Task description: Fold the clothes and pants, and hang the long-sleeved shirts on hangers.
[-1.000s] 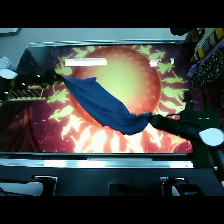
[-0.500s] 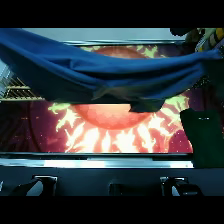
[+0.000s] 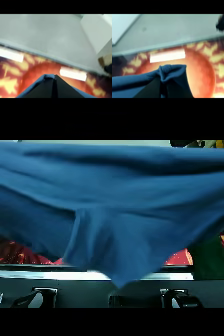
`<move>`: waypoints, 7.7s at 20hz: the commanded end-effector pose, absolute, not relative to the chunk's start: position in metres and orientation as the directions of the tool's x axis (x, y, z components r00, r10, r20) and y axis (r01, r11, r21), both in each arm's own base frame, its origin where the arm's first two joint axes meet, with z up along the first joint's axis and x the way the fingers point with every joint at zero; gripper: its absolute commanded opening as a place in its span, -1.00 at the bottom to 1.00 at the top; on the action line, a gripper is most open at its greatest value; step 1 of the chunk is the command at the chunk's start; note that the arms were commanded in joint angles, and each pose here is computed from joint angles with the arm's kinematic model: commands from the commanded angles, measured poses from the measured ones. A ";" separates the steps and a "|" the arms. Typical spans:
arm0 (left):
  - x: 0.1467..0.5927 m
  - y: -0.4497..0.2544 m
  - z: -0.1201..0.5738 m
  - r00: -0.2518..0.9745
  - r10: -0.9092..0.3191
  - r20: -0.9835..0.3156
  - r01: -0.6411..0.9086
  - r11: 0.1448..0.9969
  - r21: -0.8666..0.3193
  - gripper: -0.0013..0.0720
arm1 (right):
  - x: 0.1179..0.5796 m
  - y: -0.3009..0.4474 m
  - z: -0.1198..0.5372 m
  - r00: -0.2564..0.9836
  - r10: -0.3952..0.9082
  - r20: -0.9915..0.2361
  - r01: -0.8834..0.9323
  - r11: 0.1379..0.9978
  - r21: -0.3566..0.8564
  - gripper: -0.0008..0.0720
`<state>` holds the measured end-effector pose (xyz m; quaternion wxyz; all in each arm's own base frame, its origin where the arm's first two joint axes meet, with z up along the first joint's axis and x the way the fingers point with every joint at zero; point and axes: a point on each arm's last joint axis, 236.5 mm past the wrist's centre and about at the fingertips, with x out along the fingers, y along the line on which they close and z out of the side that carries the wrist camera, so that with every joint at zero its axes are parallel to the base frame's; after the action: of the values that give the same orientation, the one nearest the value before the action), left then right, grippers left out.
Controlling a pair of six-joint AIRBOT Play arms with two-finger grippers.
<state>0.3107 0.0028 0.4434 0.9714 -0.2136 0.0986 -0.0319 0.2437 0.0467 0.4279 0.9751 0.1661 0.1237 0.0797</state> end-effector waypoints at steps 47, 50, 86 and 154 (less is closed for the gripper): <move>0.377 0.024 0.053 0.240 -0.255 -0.937 -0.251 0.916 -0.314 0.29 | 0.267 0.037 -0.125 0.222 0.563 -0.796 0.310 0.733 0.605 -0.24; 0.372 0.033 0.050 0.233 -0.242 -0.942 -0.277 0.912 -0.302 0.29 | 0.272 0.036 -0.119 0.247 0.557 -0.793 0.303 0.733 0.609 -0.89; 0.202 -0.020 -0.117 0.051 -0.474 -0.879 -0.574 0.706 -0.415 -0.31 | 0.256 0.063 -0.047 0.276 0.628 -0.727 0.168 0.713 0.680 -0.90; 0.551 -0.002 -0.026 0.520 -0.154 -0.840 -0.144 0.954 -0.264 -0.93 | 0.507 0.037 0.026 0.627 0.267 -0.732 0.126 0.892 0.434 -0.90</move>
<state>0.5416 0.0037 0.0095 0.8673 -0.1531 0.4737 -0.0015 0.4962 0.0422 0.0568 0.8726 0.2394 0.4229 0.0491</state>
